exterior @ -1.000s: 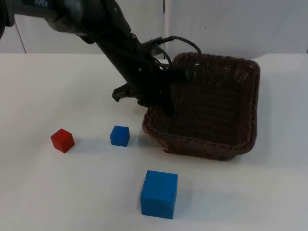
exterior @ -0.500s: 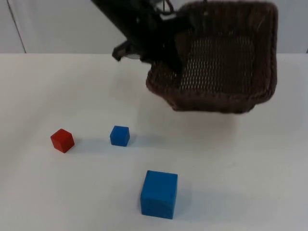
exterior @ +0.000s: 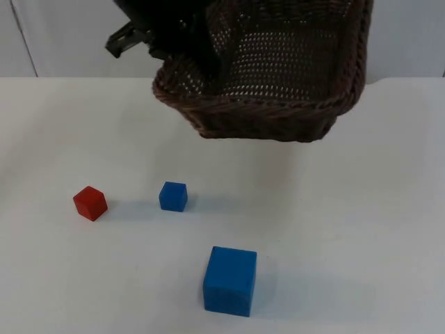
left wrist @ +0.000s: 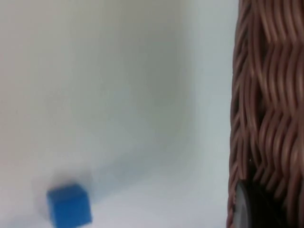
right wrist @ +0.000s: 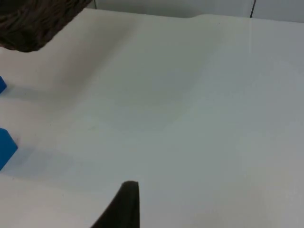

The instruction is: Pick up the basket with the left hand and place the largest block into the basket with the right hand.

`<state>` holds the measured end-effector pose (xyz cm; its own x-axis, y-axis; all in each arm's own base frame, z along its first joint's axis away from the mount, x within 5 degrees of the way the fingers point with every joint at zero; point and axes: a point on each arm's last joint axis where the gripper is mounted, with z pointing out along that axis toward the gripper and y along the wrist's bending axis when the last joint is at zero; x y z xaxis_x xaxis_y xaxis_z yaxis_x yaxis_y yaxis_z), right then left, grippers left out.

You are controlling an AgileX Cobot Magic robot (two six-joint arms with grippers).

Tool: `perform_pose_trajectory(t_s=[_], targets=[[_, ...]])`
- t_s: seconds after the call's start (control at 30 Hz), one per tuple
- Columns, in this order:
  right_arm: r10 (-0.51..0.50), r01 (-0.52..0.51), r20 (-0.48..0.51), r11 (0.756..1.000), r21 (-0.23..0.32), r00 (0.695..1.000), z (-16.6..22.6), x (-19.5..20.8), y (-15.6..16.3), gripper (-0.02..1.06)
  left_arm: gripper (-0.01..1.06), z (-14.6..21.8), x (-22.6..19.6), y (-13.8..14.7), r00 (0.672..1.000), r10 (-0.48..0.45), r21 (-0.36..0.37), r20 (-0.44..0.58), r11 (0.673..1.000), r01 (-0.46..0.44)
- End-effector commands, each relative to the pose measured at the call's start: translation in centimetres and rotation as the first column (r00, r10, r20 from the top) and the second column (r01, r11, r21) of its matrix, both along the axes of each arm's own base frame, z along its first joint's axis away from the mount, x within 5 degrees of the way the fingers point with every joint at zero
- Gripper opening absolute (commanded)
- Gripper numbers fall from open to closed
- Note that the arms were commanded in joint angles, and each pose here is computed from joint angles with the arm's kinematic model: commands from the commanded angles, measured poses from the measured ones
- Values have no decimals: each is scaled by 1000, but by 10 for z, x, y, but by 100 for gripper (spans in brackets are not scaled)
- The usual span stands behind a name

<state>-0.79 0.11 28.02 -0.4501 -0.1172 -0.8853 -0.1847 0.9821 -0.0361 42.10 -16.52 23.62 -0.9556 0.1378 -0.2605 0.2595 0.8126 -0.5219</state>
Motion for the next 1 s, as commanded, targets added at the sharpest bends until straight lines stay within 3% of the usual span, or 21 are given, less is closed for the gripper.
perform_pose_trajectory(t_s=[0.0,0.23,0.53,0.97], targets=[[-4,4,8,1000,-2,1000,0,0,0,105,0,14,-10,8,999,19,-19,29,1000,-19],[0,0,8,1000,-4,1000,0,0,0,105,0,20,-37,43,998,58,7,34,998,-58],[0,0,8,1000,-4,1000,0,0,0,105,0,14,-77,94,985,172,32,-8,985,-171],[0,0,8,1000,-4,1000,0,0,0,105,0,5,-171,154,943,331,89,-30,941,-327]])
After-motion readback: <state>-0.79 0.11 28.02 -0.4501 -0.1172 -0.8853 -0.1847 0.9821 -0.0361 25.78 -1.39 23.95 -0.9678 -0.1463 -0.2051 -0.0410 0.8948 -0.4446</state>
